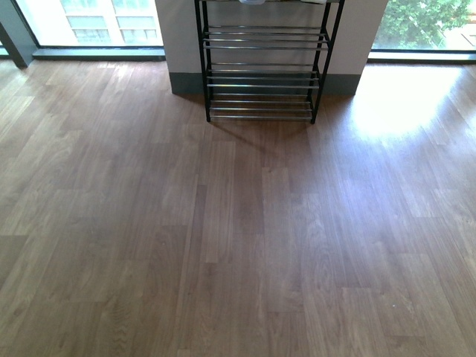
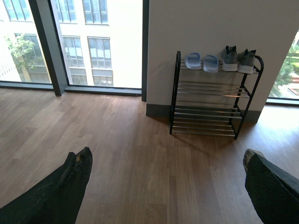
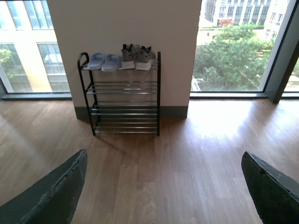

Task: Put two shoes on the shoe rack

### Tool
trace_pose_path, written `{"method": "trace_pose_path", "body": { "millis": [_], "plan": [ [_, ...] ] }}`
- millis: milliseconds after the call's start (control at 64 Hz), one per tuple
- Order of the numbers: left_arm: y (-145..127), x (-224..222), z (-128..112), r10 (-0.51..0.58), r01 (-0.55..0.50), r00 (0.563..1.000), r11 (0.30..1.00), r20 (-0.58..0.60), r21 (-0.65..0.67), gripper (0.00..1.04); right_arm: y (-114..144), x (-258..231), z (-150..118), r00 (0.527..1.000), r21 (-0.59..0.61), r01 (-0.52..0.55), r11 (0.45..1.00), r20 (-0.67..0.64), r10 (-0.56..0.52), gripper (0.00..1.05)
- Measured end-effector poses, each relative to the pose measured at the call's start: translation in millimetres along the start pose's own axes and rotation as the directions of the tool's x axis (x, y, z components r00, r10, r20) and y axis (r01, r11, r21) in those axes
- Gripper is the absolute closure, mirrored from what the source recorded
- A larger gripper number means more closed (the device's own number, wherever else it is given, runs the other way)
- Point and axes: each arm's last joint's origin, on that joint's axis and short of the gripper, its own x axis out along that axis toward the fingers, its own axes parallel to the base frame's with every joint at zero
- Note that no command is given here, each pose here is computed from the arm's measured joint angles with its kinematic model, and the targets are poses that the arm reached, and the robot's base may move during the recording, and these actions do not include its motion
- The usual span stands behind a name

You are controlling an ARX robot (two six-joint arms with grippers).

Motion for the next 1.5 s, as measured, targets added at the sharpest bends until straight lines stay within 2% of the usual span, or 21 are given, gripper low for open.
{"method": "trace_pose_path", "body": {
  "millis": [1499],
  "plan": [
    [0.0,0.0,0.0,0.0,0.0,1.0,1.0,0.0,0.001,0.09,0.0,0.0,0.1,1.0,0.0,0.0,1.0,0.001,0.0,0.09]
  ]
}}
